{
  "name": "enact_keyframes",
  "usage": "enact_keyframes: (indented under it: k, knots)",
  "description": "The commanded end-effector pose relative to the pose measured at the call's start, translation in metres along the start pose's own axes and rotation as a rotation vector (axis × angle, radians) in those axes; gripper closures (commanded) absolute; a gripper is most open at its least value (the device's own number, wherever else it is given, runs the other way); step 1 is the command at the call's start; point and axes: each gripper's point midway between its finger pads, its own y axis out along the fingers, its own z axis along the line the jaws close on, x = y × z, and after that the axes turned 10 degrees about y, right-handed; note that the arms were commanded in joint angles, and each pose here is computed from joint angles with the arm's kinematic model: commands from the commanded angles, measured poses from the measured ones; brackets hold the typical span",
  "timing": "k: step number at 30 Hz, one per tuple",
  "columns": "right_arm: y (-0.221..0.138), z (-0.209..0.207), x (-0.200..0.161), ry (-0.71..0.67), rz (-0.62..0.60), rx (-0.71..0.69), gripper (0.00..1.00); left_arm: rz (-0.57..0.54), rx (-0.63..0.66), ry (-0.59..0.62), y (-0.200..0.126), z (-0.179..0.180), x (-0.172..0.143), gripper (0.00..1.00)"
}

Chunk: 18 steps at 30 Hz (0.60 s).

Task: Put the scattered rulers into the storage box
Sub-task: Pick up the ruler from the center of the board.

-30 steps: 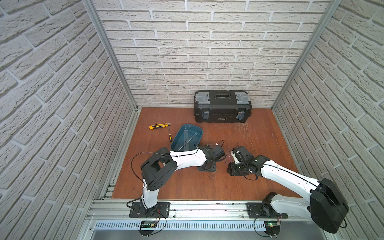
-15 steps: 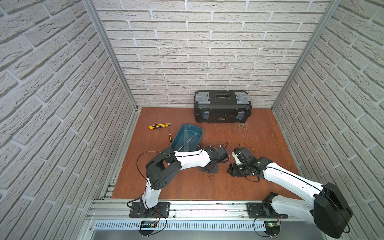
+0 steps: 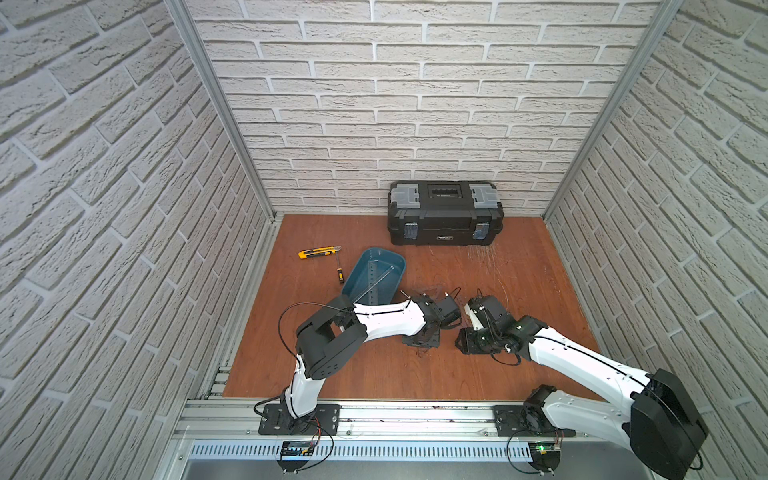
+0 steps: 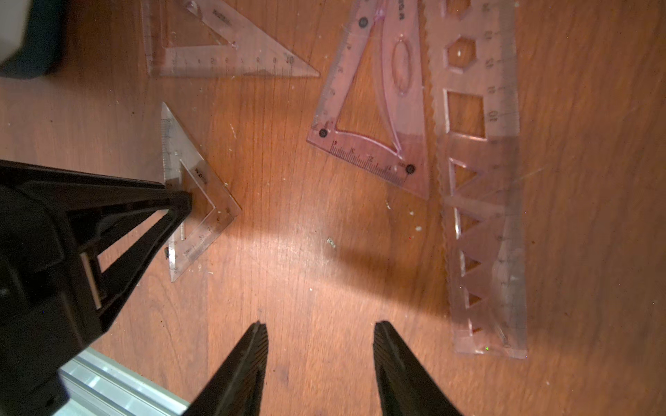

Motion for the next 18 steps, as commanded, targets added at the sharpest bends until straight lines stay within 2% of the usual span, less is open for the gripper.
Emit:
enact_keyframes:
  k: [1, 7, 18]
  knots:
    - [0.001, 0.003, 0.002, -0.002, -0.012, 0.027, 0.48, 0.078, -0.008, 0.005, 0.019, -0.005, -0.021, 0.78]
    - [0.006, 0.008, 0.0, 0.002, 0.01, 0.052, 0.48, 0.08, -0.011, -0.005, 0.022, -0.003, -0.024, 0.82]
    - [0.019, 0.033, -0.005, 0.031, 0.073, 0.163, 0.5, 0.065, -0.027, -0.025, 0.021, 0.003, -0.028, 0.83]
